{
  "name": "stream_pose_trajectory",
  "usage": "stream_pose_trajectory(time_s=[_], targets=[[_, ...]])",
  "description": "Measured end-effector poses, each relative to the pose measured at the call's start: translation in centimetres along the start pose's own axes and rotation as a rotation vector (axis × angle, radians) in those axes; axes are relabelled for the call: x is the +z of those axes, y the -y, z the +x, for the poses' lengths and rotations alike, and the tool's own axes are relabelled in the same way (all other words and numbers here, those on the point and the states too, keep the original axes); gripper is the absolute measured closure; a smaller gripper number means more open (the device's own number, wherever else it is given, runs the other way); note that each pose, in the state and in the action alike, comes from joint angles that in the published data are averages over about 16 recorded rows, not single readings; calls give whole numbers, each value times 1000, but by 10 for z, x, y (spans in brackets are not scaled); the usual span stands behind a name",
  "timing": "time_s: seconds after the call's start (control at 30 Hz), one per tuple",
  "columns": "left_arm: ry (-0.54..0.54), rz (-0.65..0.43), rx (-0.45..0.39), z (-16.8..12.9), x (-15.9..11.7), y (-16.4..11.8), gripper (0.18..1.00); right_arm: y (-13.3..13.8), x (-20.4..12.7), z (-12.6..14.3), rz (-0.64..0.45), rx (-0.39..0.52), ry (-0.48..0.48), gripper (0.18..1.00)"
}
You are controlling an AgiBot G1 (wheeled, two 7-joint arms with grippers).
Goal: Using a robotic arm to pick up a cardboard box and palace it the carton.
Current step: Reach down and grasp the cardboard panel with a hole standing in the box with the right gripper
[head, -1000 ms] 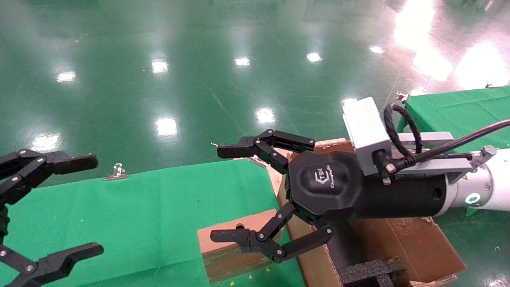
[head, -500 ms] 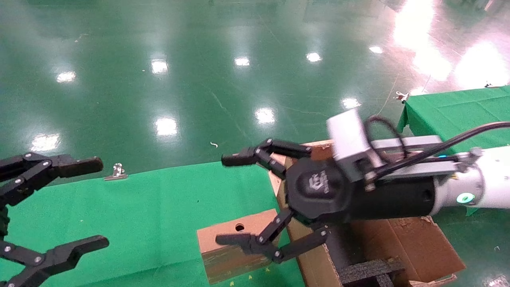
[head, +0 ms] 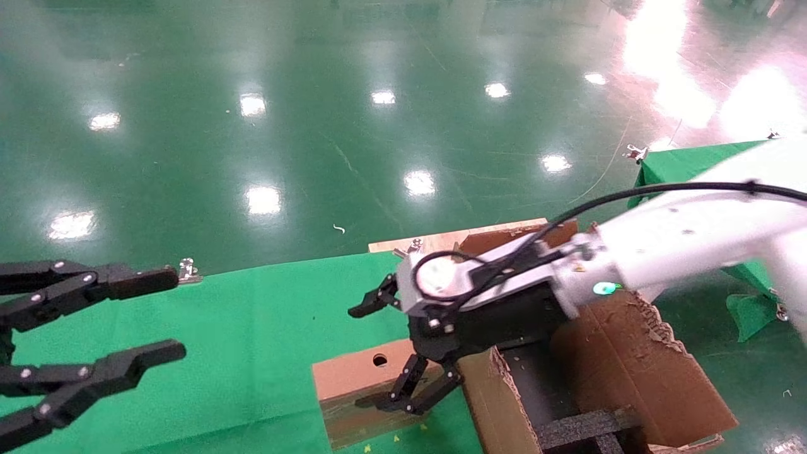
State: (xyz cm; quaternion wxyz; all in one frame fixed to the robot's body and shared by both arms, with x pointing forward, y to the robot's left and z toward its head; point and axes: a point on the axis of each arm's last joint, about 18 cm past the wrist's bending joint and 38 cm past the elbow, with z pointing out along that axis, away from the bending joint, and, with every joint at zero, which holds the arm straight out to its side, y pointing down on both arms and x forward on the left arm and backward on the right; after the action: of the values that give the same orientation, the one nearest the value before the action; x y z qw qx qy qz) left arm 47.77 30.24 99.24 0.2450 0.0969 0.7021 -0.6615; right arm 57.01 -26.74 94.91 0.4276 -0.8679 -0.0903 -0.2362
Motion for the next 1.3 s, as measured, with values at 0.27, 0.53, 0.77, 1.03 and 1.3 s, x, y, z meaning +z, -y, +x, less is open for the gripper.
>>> stream_pose_trajectory(time_s=[0.27, 0.53, 0.77, 1.03, 1.3], targets=[[0, 0, 0, 0, 0, 0, 736, -8, 26, 23, -158, -51, 56, 178], [0, 0, 0, 0, 0, 0, 884, -11, 42, 39, -305, -126, 112, 178], [0, 0, 0, 0, 0, 0, 957, -13, 51, 46, -397, -179, 155, 178], [0, 0, 0, 0, 0, 0, 974, -13, 55, 49, -431, -197, 172, 179], [0, 0, 0, 0, 0, 0, 920, -13, 55, 49, -427, -198, 171, 202]])
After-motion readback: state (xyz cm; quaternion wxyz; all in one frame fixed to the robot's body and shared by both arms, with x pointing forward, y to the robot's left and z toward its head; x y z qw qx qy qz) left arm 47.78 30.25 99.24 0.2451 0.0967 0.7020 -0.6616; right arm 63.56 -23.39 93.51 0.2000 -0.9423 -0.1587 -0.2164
